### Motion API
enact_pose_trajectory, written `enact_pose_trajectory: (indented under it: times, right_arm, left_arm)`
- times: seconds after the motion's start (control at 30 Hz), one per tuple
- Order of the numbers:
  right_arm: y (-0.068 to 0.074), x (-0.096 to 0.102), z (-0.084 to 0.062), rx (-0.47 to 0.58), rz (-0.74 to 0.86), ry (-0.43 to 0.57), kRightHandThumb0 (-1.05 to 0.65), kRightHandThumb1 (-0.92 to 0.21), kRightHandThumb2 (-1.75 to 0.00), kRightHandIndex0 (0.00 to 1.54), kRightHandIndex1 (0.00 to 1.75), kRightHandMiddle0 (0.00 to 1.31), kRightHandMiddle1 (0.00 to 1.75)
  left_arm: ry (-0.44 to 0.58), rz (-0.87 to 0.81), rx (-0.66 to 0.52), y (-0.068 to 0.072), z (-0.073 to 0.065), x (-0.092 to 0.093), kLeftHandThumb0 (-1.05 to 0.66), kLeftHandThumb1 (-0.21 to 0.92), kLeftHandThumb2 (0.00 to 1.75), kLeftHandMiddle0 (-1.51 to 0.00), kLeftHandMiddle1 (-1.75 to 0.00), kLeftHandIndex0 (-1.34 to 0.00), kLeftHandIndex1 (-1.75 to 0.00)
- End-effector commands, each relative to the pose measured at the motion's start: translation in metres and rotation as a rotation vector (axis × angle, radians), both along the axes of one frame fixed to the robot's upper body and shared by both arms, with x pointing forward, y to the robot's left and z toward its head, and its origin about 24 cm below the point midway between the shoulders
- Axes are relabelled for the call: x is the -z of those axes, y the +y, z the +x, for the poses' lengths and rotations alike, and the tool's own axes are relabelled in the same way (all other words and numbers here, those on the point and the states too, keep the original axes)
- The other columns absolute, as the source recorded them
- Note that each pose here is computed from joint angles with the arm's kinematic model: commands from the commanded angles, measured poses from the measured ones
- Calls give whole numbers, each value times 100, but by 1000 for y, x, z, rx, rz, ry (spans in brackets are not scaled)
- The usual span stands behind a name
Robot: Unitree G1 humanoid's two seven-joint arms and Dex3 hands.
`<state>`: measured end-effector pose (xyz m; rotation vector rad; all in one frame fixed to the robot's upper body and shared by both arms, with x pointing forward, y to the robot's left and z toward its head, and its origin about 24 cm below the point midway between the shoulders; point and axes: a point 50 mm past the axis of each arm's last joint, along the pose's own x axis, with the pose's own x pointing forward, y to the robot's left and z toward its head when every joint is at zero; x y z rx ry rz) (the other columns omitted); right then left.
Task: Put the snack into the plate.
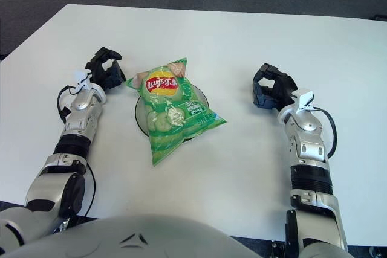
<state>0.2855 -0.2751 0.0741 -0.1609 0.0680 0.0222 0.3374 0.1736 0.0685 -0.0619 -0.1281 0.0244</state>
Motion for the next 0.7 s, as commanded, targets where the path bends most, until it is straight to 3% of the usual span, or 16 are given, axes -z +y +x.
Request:
enact_pose_trajectory:
  times: [0.0, 0.47, 0.67]
  right_arm:
    - [-3, 32, -14, 34, 12, 152, -45, -41, -121, 121, 175, 54, 175]
    - [-2, 31, -13, 73, 113, 86, -45, -40, -122, 120, 175, 55, 175]
    - [-2, 31, -14, 144, 160, 27, -46, -39, -123, 117, 175, 56, 175]
  left_arm:
    - [43, -2, -31, -1, -11, 18, -48, 32, 131, -126, -175, -61, -175]
    - [22, -15, -117, -3, -11, 21, -48, 31, 133, -132, -175, -62, -175]
    - [7, -18, -130, -5, -13, 22, -49, 31, 133, -133, -175, -62, -175]
